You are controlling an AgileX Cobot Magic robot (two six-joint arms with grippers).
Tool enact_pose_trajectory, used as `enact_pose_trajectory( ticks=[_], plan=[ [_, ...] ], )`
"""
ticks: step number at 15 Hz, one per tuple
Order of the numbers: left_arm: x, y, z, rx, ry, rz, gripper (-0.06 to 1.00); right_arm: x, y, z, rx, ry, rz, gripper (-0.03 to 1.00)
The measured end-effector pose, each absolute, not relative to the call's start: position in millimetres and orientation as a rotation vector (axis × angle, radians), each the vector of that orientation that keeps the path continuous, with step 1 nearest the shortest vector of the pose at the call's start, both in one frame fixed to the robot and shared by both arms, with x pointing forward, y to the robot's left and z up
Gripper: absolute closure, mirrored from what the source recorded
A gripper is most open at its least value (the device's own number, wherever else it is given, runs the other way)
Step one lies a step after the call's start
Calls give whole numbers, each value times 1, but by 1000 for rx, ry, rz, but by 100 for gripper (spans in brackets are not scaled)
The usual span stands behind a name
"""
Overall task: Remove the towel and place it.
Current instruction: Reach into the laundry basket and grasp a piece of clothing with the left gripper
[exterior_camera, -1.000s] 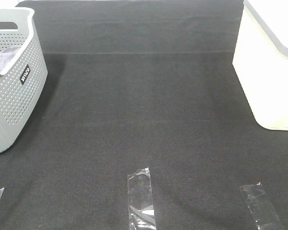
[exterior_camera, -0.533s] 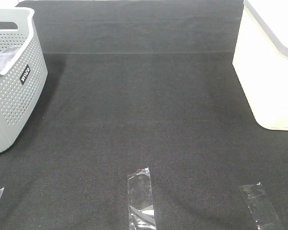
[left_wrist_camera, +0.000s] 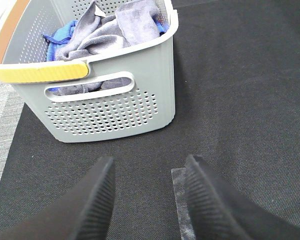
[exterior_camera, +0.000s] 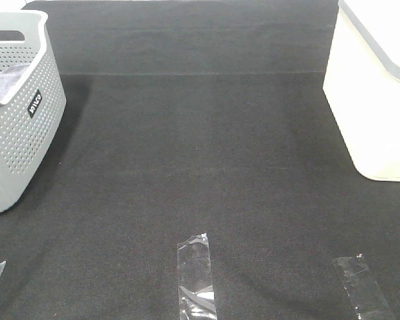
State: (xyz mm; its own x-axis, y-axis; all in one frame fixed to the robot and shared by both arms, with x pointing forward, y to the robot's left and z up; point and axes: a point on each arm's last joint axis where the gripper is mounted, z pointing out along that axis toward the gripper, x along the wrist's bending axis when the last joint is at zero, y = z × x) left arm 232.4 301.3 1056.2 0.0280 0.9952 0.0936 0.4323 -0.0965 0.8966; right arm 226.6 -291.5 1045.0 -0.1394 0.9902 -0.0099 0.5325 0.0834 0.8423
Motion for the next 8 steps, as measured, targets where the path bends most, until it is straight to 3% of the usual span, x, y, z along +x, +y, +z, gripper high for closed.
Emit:
enact_pose_trajectory(
  ticks=[8],
  plan=[
    [232,301,1056,1614,1479,1031,50,227,-291,1045,1509,1746,946,39]
  ],
)
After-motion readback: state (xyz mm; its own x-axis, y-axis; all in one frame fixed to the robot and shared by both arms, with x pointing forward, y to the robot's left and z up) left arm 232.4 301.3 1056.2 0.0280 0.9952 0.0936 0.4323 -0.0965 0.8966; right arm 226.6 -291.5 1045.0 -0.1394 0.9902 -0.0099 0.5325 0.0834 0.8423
